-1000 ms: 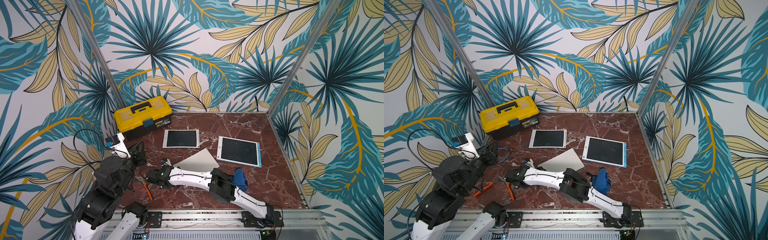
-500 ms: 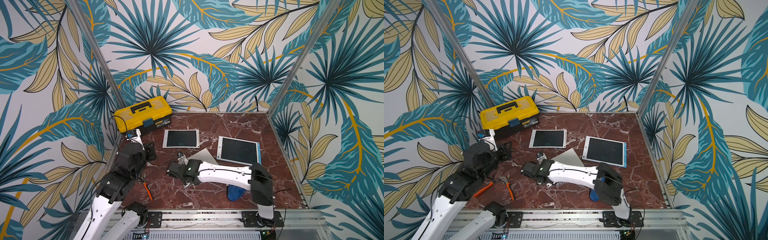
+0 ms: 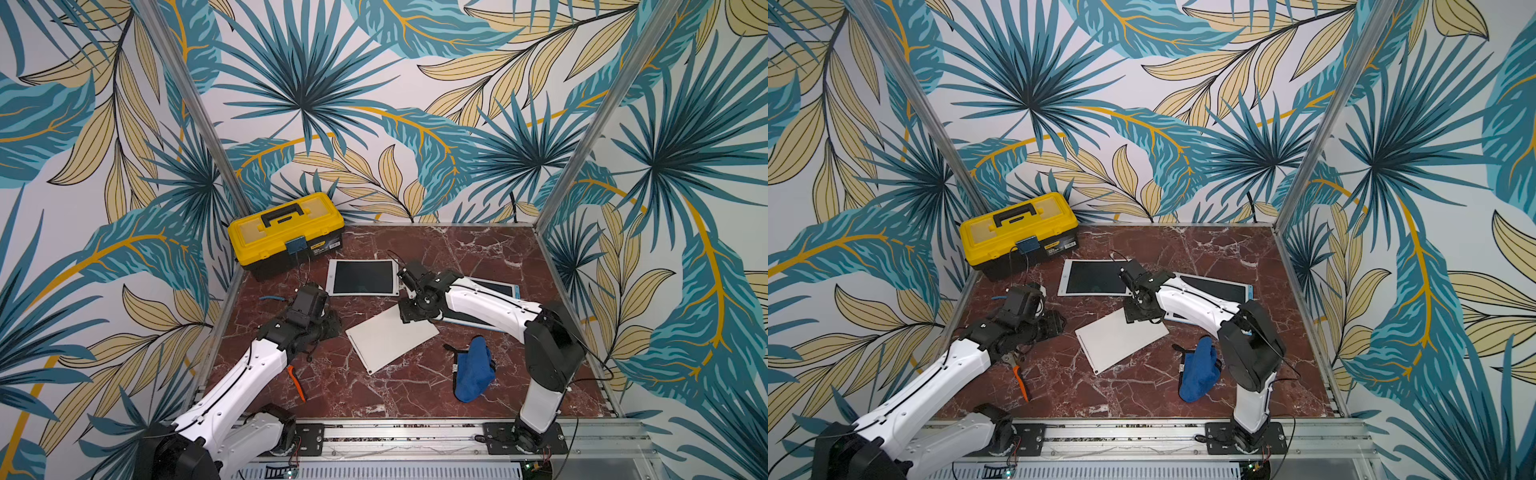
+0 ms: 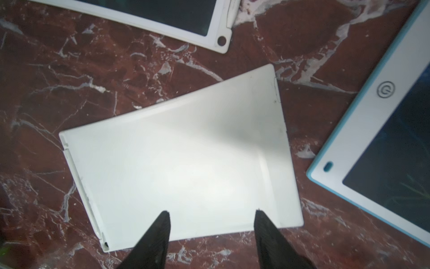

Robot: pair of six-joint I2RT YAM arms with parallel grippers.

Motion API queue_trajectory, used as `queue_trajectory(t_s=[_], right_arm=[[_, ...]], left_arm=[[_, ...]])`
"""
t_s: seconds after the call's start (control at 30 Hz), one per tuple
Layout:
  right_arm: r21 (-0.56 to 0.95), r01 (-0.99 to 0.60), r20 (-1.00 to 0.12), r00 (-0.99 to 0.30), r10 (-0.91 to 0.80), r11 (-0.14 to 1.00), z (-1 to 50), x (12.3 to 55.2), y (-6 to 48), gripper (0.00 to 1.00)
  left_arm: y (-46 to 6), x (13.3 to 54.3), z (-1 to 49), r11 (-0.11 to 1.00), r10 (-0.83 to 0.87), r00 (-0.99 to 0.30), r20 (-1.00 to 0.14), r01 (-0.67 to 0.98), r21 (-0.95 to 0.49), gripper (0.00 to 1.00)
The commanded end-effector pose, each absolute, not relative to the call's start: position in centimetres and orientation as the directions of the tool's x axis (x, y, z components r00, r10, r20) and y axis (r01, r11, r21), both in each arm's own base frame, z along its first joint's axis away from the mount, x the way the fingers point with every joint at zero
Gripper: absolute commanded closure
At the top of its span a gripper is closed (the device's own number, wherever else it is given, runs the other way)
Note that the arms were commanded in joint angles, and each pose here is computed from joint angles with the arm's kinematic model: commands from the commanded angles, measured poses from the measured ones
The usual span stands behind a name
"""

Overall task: Wipe the drawing tablet
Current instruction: Place the drawing tablet at the center of the board, then adjust the drawing tablet at the center of the board.

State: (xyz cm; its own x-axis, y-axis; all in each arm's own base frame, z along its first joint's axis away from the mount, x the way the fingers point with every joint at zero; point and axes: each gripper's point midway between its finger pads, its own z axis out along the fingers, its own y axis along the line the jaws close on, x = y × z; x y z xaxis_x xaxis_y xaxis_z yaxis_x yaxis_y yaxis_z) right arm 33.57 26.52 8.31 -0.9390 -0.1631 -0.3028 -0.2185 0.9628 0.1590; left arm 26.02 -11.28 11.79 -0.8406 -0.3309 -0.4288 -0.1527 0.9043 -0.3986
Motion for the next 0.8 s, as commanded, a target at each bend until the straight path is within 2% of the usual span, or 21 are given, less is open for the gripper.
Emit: queue_trajectory(t_s=[0.0, 0.37, 0.77], right_arm=[[0.266, -0.208, -0.266, -0.954, -0.136, 0.941, 7.5, 35.4, 26.7, 0.4], [0.257, -0.149, -0.218, -0.972, -0.093, 0.955, 4.3, 37.2, 24.6, 0.4], [0.25, -0.093, -0.169, -0.984, -0.051, 0.964, 1.8, 37.4, 22.8, 0.4]], left_arm=[[-13.1, 26.3, 10.5, 0.867, -0.353, -0.856, -0.377, -0.147, -0.476, 0.54], [-16.0, 27.8, 5.5, 0.859, -0.35, -0.889, -0.294, -0.18, -0.479, 0.56], [-16.1, 28.1, 3.8, 0.876, -0.341, -0.9, -0.271, -0.2, -0.438, 0.57]])
